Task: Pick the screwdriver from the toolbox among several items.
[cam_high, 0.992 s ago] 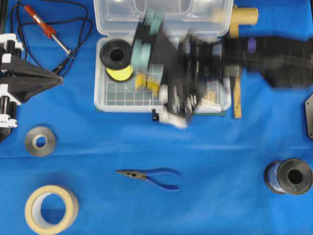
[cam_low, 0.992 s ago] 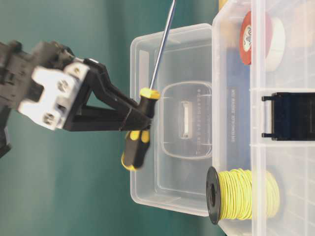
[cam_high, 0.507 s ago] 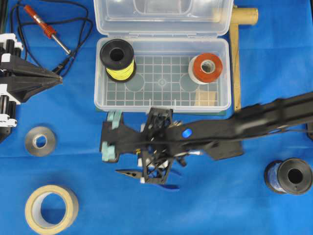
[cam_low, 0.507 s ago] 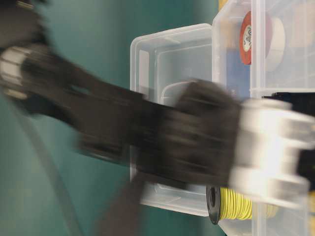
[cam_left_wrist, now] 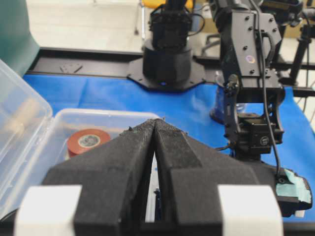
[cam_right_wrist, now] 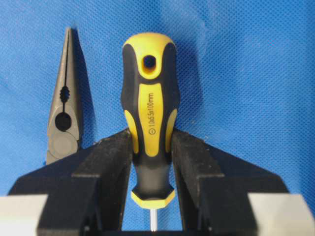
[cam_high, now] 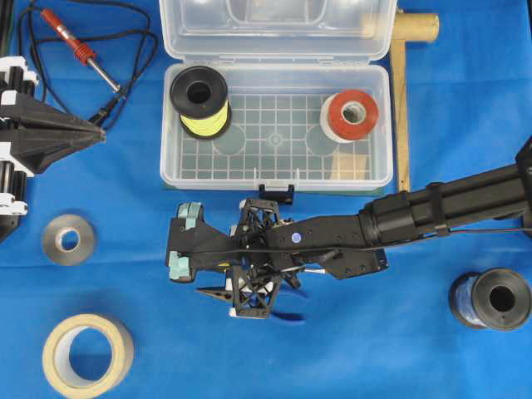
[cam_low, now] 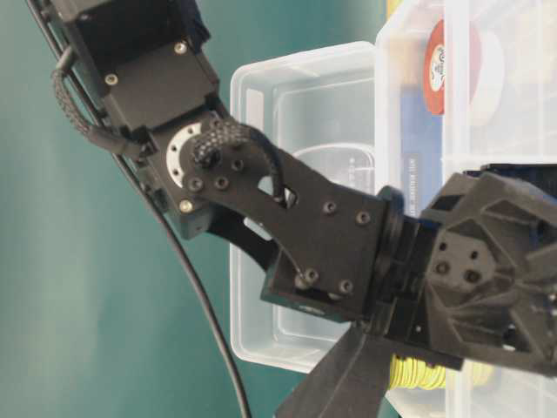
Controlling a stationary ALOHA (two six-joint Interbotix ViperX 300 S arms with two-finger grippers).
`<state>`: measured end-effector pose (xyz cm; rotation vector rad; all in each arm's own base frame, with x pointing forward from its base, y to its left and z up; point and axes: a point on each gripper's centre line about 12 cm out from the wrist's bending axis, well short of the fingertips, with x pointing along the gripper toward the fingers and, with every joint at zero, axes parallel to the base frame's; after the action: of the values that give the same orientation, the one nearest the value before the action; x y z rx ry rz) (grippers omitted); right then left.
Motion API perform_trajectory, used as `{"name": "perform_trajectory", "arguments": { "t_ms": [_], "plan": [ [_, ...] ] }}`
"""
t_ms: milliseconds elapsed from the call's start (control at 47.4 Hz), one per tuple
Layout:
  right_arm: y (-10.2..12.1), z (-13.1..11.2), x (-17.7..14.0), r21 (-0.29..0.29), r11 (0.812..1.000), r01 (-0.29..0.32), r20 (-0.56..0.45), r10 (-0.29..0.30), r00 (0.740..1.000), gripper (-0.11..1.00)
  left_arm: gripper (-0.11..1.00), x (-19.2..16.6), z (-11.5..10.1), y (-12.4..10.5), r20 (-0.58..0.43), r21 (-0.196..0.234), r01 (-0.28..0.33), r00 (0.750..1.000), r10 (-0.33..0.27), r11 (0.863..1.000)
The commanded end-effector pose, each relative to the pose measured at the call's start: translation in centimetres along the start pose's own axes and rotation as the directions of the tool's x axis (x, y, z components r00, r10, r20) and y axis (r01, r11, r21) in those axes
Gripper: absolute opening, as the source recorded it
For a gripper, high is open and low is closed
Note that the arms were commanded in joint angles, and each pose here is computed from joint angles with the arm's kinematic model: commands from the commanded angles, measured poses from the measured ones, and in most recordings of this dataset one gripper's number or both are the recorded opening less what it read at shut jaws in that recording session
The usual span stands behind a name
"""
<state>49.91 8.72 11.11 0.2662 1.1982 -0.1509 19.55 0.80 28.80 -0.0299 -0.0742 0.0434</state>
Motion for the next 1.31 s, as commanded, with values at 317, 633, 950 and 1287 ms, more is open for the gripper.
{"name": "perform_trajectory", "arguments": {
  "t_ms": [317,633,950,1287],
  "plan": [
    [-0.4,1.3,-8.4,-0.016,1.000,0.026,0.058,-0.026,0.998,0.75,0.00,0.1,0.2,0.0,0.008,-0.001,-0.001,1.000,0.001,1.000],
    [-3.9,-2.9,-18.0,-0.071,0.997,0.022,0.291,-0.001,0.957,0.74,0.00,0.0,0.1,0.0,0.008,-0.003,-0.001,1.000,0.001,1.000],
    [-8.2,-12.1,-22.4,-0.120,0.988,-0.099,0.538,0.148,0.830,0.74,0.00,-0.1,0.0,0.0,0.009,-0.005,0.000,1.000,0.000,1.000],
    [-12.8,-21.1,-22.1,-0.140,0.984,-0.113,0.596,0.175,0.783,0.73,0.00,-0.2,-0.7,-0.3,-0.011,-0.004,0.015,1.000,-0.015,1.000]
  ]
}}
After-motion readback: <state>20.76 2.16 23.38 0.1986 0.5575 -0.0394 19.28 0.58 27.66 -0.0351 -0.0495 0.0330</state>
